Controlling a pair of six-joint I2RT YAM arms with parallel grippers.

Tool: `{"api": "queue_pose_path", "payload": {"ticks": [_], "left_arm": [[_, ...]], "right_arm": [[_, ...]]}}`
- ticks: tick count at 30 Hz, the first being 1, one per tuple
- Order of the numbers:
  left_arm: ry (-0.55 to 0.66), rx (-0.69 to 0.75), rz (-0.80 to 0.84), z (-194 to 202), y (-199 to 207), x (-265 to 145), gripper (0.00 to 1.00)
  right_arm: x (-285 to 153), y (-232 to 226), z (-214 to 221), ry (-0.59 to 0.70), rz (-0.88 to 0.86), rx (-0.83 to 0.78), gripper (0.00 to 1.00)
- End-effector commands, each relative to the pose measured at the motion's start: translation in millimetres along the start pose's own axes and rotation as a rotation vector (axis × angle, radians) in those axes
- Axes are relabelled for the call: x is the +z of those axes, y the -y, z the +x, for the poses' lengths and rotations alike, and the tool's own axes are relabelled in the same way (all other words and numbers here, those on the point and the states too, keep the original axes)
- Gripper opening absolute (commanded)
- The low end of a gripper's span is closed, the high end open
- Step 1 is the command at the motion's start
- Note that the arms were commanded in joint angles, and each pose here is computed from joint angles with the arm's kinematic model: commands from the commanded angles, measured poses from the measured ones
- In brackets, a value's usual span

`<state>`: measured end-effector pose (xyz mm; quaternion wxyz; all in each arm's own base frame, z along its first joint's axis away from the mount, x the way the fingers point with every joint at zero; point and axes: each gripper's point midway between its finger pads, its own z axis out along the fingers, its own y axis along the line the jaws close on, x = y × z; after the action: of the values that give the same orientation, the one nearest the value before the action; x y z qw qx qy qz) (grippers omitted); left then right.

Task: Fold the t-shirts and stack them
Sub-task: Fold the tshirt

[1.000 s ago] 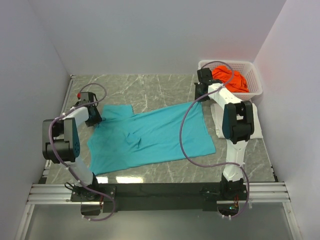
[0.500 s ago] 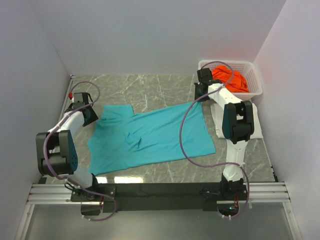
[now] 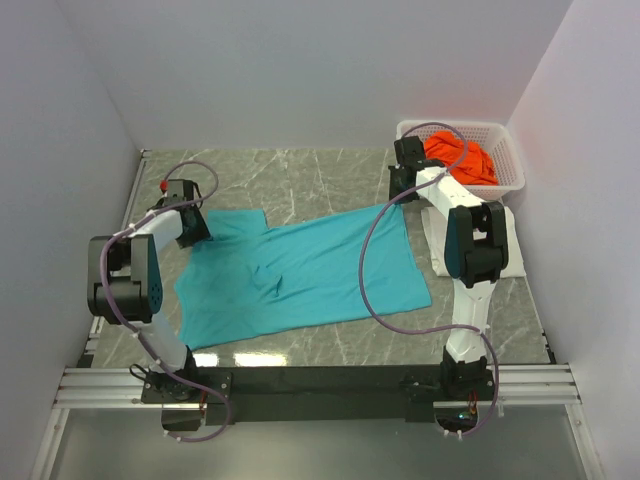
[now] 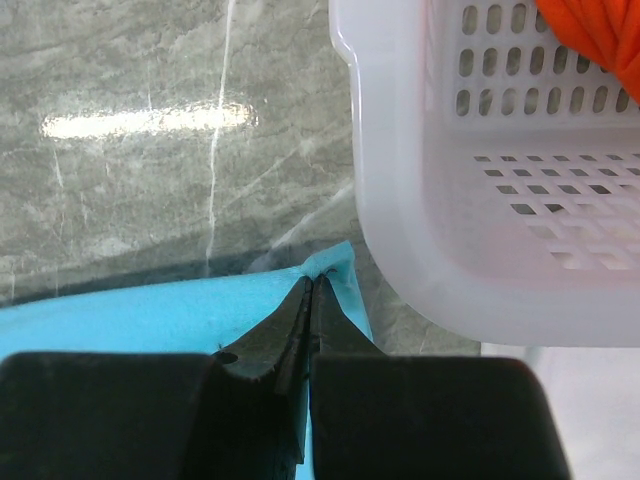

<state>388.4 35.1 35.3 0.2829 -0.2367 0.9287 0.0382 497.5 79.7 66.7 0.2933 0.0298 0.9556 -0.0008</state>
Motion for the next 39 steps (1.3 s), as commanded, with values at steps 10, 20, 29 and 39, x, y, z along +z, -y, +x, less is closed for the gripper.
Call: {"api": "queue_pose_path", "payload": {"ticks": [10,20,29,39], "left_arm": [[0.037,0.052,0.031,-23.4,40.7,11.8,0.46],[0.013,0.054,-0.021,-25.8,53.0,37.9,0.41],[0.088,0.043,0.07,-62.4,78.2,27.7,0.48],[0.17,-0.026,0.051,-76.7,31.0,-16.6,0.68]], "right_arm": [[-2.4,6.9,-7.3,0.034,0.007,0.005,0.0],[-3.7,5.5,-11.5,0.042,0.003,0.007,0.0],[-2.3,4.3,-10.2,0.034,0.0,0.003,0.0],[-7.8,4.3,-12.9,0.048,-0.009,-0.004,0.0]]}}
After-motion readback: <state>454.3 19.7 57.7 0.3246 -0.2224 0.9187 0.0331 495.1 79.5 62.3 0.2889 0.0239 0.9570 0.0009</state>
